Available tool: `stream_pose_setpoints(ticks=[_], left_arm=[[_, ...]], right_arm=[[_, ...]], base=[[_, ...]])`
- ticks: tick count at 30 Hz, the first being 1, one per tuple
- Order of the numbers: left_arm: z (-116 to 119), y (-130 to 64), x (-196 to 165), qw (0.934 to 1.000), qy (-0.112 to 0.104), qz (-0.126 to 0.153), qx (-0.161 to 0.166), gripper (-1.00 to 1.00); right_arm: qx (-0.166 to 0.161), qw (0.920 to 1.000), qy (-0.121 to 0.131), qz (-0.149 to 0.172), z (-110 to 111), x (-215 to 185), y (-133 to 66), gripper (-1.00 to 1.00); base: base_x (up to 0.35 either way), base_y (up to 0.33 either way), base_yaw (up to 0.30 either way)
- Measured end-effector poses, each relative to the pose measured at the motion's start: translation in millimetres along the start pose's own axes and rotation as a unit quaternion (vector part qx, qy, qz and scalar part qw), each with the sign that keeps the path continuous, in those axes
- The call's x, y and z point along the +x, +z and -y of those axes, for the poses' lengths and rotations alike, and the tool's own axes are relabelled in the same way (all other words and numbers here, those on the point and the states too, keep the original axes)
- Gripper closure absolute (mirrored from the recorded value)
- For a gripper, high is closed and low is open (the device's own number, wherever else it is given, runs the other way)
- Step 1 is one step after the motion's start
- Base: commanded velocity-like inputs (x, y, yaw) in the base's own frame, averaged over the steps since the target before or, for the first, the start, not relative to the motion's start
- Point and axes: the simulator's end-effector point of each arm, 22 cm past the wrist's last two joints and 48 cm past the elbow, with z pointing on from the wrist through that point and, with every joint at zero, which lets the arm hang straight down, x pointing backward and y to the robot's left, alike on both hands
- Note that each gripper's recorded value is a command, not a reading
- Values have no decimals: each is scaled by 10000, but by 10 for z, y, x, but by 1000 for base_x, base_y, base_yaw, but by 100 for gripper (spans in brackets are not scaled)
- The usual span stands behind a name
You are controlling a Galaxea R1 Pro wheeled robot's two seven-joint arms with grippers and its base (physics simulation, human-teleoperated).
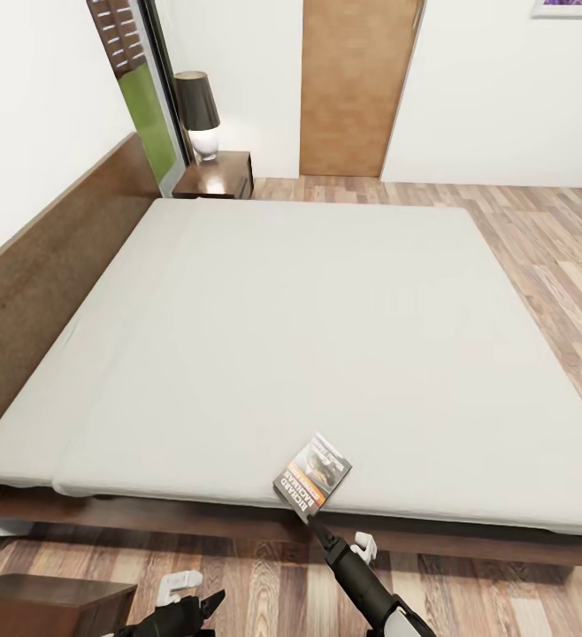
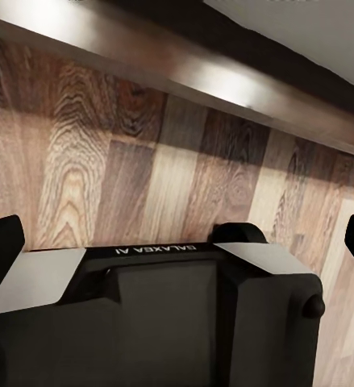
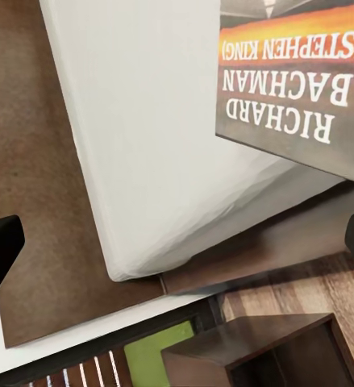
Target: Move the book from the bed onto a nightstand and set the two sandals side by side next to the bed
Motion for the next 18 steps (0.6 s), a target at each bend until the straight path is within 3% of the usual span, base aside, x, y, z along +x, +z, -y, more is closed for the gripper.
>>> stream_pose_setpoints(ticks=[6,18], left_arm=[[-4,0,3,10000,1,-4,-8,-100],[-7,-1,0,10000,1,0,-15,-100]], right_arm=[[1,10000,1,1,0,0,0,-100],[0,10000,0,1,0,0,0,-100]], base=[[-84,-101,0],[-4,-7,0]])
